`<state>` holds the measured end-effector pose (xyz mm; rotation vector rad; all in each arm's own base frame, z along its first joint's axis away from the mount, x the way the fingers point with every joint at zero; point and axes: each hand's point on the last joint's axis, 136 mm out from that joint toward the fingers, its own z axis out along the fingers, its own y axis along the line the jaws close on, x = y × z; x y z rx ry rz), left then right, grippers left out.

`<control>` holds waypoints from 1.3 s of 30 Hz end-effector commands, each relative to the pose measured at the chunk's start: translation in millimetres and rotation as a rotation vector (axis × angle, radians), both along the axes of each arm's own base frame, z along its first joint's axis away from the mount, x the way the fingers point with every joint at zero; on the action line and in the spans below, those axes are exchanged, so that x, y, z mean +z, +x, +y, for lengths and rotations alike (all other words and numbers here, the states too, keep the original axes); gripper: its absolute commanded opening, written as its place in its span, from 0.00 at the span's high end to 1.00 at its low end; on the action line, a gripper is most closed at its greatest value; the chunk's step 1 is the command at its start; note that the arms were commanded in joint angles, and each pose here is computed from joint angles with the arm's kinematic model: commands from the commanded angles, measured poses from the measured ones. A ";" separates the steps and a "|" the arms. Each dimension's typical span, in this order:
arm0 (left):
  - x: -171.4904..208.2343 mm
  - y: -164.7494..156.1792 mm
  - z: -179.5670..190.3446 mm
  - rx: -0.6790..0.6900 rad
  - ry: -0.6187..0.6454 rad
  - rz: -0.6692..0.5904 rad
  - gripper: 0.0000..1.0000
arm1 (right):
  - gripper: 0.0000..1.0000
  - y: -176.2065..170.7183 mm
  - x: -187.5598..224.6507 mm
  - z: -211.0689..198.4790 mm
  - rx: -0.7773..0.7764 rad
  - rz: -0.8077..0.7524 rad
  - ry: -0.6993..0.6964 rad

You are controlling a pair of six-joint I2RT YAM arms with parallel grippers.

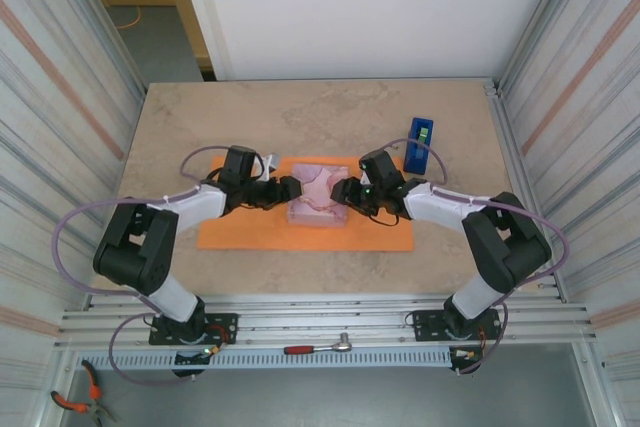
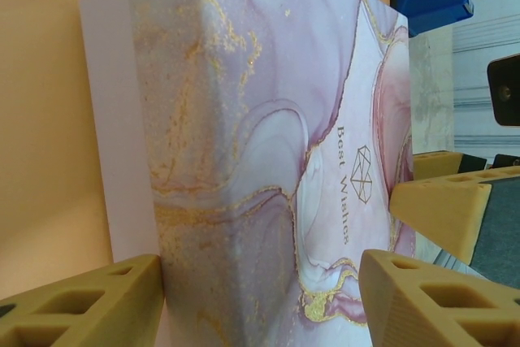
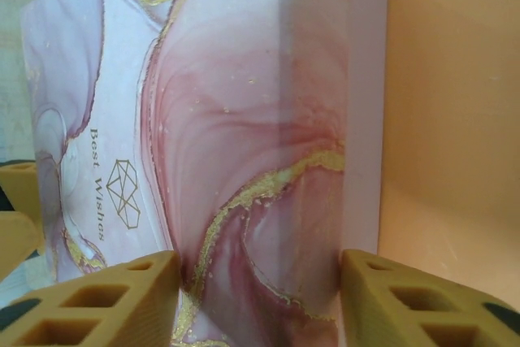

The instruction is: Wrap the gift box in paper

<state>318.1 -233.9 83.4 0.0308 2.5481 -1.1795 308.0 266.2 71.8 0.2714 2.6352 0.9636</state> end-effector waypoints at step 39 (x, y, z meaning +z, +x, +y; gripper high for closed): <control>7.1 -8.3 15.2 0.011 0.017 -0.032 0.24 | 0.23 12.6 26.1 -10.4 -0.013 -0.064 0.014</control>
